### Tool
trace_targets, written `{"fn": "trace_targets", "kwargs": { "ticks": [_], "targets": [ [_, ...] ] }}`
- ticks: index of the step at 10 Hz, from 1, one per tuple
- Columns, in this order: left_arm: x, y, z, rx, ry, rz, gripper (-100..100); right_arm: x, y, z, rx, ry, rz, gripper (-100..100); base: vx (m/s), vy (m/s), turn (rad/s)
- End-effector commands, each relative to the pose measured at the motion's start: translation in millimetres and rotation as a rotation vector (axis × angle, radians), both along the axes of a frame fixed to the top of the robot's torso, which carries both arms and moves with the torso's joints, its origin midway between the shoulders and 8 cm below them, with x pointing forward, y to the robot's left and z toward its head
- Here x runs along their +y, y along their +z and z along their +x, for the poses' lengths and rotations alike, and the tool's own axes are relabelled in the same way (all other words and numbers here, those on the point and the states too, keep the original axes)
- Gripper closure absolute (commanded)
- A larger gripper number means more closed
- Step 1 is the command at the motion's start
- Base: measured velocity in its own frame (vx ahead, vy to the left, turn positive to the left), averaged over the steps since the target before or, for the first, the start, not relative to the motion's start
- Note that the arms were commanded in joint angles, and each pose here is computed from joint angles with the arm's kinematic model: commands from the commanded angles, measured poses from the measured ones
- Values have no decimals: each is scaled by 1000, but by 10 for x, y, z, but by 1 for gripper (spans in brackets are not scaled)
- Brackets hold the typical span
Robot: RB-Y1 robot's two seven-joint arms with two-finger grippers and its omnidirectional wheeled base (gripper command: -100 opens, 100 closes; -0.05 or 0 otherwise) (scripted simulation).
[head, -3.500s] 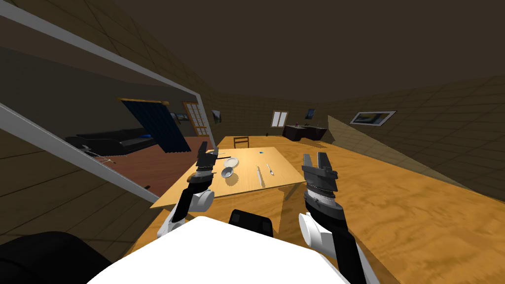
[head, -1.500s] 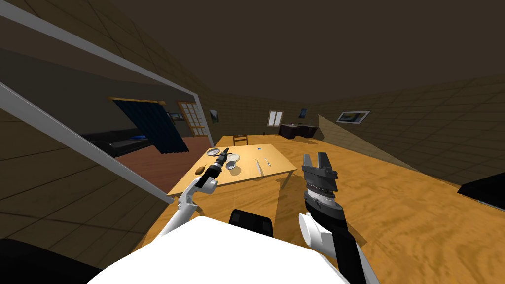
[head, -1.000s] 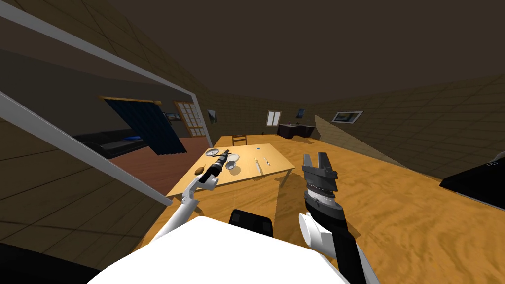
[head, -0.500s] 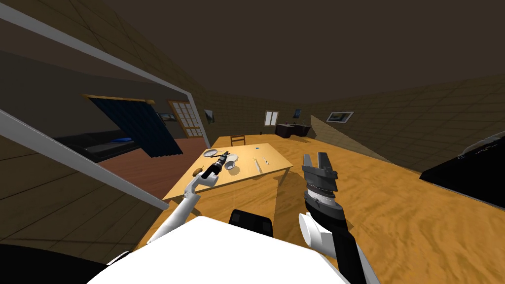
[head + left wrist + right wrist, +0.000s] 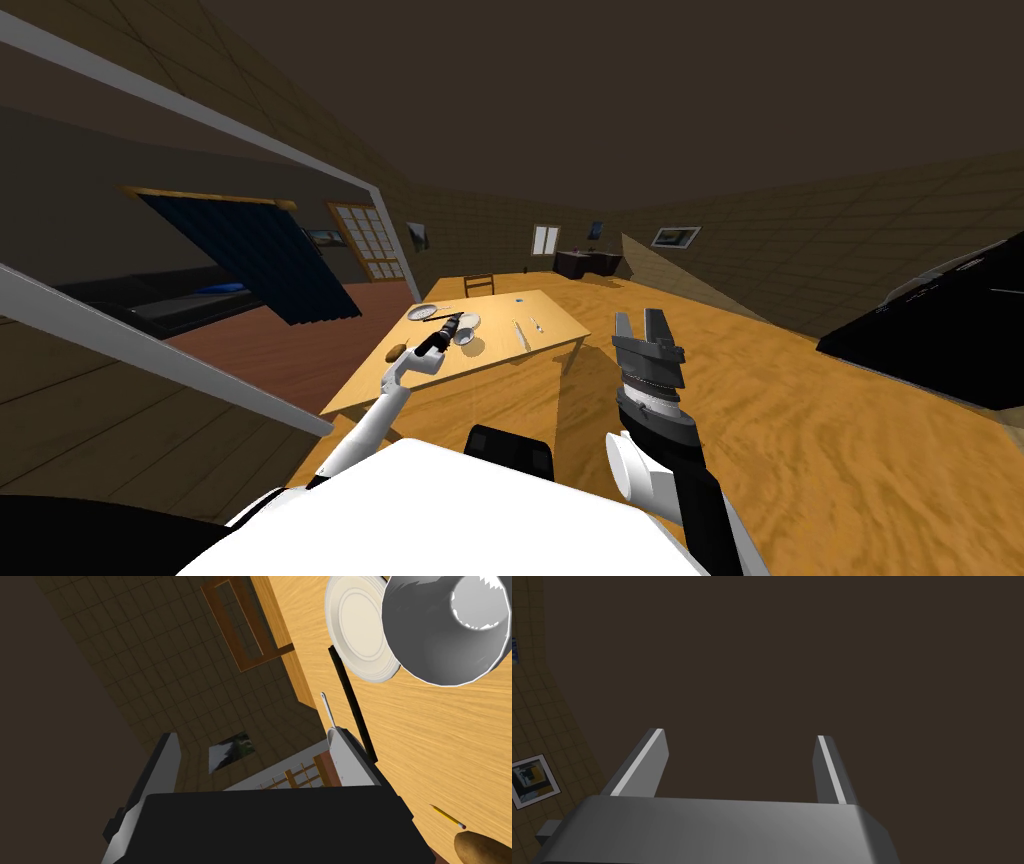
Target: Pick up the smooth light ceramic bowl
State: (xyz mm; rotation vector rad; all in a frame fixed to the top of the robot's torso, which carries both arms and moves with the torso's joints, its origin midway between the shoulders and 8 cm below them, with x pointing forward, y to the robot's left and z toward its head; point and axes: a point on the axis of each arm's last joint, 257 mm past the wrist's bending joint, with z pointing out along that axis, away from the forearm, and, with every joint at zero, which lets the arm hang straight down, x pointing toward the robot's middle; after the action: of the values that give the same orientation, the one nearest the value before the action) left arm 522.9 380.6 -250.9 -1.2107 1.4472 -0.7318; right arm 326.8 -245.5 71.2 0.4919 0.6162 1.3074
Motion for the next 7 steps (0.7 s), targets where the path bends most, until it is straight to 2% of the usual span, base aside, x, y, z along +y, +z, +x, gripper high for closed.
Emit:
{"fn": "trace_targets", "kwargs": {
  "ticks": [1, 2, 3, 4, 5, 7],
  "targets": [
    [77, -135, -16, 46, 21, -16, -100, 0, 0, 0, 0, 0, 0, 0, -2, 33, -54],
    [167, -299, -25, 94, 47, -40, -100, 0, 0, 0, 0, 0, 0, 0, 2, 25, -91],
    [168, -305, -28, 97, 48, -40, -100, 0, 0, 0, 0, 0, 0, 0, 5, 20, -56],
    [253, -472, -50, 146, 76, -68, -100, 0, 0, 0, 0, 0, 0, 0, 8, 22, -87],
    [253, -472, -50, 146, 76, -68, -100, 0, 0, 0, 0, 0, 0, 0, 6, 21, -45],
    [382, -744, -104, 228, 128, -127, -100, 0, 0, 0, 0, 0, 0, 0, 12, 28, -124]
  ]
}}
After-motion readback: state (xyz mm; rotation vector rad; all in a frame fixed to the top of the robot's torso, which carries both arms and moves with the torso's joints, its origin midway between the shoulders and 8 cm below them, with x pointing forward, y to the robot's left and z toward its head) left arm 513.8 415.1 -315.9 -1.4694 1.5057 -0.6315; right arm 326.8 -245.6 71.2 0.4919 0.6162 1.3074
